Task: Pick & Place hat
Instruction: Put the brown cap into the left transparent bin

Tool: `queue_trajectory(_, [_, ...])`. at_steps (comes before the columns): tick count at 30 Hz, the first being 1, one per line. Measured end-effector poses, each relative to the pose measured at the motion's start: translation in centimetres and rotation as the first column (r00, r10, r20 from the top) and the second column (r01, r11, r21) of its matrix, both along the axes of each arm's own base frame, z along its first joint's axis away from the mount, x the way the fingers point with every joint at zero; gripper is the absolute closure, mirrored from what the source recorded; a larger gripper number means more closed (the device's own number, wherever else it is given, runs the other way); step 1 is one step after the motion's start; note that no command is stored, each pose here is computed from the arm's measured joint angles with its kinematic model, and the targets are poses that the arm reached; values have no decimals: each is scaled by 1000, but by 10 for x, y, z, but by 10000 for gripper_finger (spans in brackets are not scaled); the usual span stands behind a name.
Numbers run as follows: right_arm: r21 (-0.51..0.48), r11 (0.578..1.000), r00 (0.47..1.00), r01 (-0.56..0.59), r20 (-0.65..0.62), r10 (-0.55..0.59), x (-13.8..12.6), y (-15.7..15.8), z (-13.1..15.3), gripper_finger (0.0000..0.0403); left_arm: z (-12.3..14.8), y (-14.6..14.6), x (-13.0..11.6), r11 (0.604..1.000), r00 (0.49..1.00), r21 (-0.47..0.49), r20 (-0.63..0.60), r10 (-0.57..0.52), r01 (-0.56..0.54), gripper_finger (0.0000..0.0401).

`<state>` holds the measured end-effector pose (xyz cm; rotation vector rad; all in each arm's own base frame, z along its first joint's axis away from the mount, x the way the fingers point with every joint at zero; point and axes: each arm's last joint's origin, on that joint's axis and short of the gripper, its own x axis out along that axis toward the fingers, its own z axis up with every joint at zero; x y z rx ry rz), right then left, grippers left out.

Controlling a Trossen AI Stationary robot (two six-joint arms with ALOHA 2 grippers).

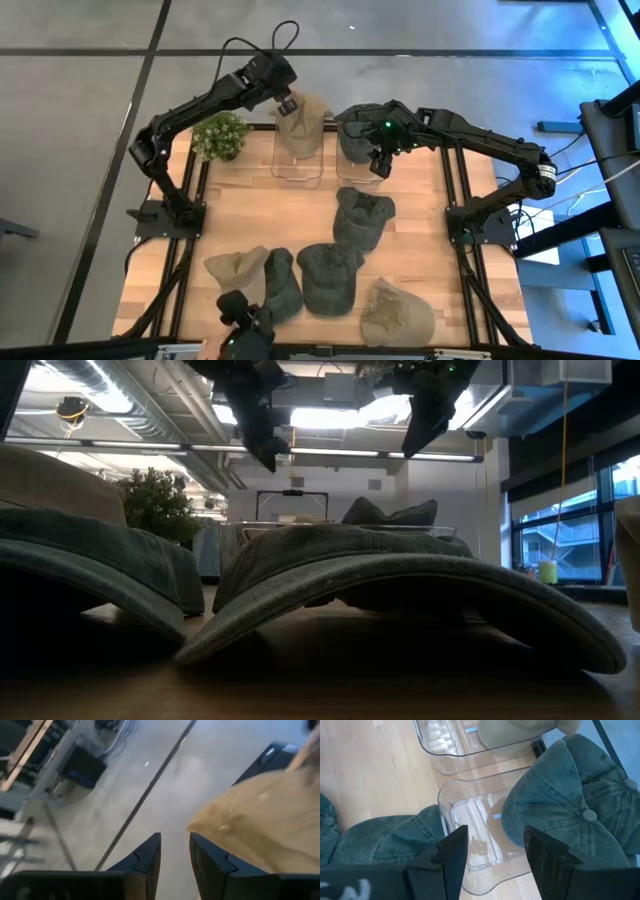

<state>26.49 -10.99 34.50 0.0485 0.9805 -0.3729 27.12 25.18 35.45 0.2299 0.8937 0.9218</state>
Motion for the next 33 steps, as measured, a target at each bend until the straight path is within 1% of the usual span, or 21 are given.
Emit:
queue_trajectory(2, [-1, 1000, 1000, -1, 1, 1, 0, 0, 0, 210, 10, -10, 1, 999, 997, 1, 70, -40, 40, 302])
queue_trajectory(4, [-5, 1000, 1000, -1, 11, 1, 1, 0, 1, 210, 22, -23, 0, 994, 985, -14, 142, -103, 106, 302])
queue_trajectory(6, [-9, 1000, 1000, -1, 21, 1, 2, -1, 1, 210, 35, -38, -2, 981, 958, -32, 224, -178, 190, 301])
queue_trajectory(8, [-13, 1000, 1000, -1, 29, 1, 3, -1, 2, 210, 48, -56, -5, 956, 918, -47, 297, -264, 290, 301])
queue_trajectory(10, [-14, 1000, 999, 2, 38, -1, 3, -1, 2, 210, 59, -75, -8, 917, 868, -68, 358, -345, 393, 301])
queue_trajectory(13, [-10, 1000, 999, 13, 53, -13, 4, -2, 3, 210, 68, -106, -14, 837, 797, -138, 418, -436, 530, 301])
queue_trajectory(15, [-9, 1000, 998, 18, 58, -17, 4, -2, 3, 210, 70, -126, -16, 780, 764, -193, 437, -474, 595, 301])
queue_trajectory(16, [-11, 1000, 998, 17, 61, -17, 5, -2, 3, 210, 70, -135, -17, 756, 757, -224, 436, -486, 615, 301])
queue_trajectory(19, [-27, 1000, 997, 4, 73, -2, 6, -2, 4, 210, 64, -161, -21, 697, 764, -328, 388, -516, 638, 301])
queue_trajectory(21, [-33, 999, 997, -2, 77, 4, 6, -3, 5, 210, 59, -174, -23, 682, 793, -406, 340, -505, 608, 301])
queue_trajectory(23, [-36, 999, 996, -1, 84, 4, 7, -3, 5, 210, 53, -185, -26, 672, 828, -484, 302, -472, 560, 301])
queue_trajectory(26, [-37, 999, 996, -1, 86, 5, 7, -3, 5, 210, 48, -198, -31, 645, 863, -579, 261, -434, 499, 301])
queue_trajectory(29, [-37, 999, 996, -1, 86, 5, 7, -3, 5, 210, 46, -208, -31, 630, 874, -615, 247, -418, 475, 301])
queue_trajectory(33, [-36, 999, 996, -1, 85, 4, 7, -3, 5, 210, 39, -219, -26, 638, 867, -599, 230, -441, 484, 301])
